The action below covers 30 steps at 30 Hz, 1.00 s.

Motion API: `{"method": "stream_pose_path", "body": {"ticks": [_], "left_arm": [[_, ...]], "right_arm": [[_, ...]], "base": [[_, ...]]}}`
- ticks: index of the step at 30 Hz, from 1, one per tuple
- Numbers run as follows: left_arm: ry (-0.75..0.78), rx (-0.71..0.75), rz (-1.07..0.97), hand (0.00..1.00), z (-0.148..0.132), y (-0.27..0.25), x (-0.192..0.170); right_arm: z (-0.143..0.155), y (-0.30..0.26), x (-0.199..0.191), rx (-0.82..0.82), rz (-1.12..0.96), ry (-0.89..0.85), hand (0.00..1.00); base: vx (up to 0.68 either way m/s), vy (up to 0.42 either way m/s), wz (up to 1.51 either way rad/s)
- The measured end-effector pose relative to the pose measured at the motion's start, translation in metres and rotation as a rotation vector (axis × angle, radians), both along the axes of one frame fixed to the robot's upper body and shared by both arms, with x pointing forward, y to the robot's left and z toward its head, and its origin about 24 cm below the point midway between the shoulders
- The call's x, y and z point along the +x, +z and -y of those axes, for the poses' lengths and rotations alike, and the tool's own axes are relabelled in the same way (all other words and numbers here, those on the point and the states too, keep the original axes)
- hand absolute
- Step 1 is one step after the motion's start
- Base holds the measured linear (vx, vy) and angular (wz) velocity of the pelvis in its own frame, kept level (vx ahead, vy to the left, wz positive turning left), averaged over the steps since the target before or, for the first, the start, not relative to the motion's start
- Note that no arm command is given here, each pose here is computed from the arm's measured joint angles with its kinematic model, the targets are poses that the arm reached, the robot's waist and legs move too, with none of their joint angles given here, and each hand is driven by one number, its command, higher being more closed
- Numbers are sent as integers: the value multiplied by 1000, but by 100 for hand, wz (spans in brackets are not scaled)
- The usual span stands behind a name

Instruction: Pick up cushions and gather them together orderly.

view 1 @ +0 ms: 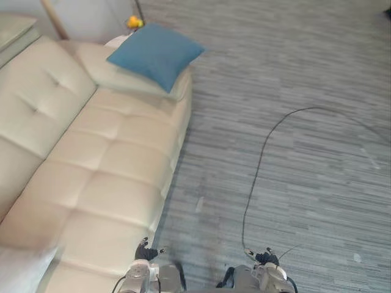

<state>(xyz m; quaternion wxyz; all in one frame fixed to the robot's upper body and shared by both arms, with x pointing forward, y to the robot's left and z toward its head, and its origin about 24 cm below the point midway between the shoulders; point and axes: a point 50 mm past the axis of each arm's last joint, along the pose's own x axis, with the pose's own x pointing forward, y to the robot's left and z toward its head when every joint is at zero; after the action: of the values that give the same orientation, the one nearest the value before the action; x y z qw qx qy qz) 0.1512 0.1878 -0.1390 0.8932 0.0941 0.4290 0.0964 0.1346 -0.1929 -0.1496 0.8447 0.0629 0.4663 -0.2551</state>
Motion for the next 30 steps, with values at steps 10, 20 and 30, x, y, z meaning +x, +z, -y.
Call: {"method": "stream_pose_path", "body": {"ticks": [10,20,30], "left_arm": [[8,-54,5,0,17,-3,-5],[12,-52,96,0,14,10,16],[-1,-17,18,0,0,2,3]], "right_arm": [[34,0,-10,-62,-48,-23,0],[17,0,2,-27,-48,-12,0],[-3,-4,-3,-7,-51,57,0]], "base": [[448,-235,-10],[468,-28,-27],[538,144,10]]}}
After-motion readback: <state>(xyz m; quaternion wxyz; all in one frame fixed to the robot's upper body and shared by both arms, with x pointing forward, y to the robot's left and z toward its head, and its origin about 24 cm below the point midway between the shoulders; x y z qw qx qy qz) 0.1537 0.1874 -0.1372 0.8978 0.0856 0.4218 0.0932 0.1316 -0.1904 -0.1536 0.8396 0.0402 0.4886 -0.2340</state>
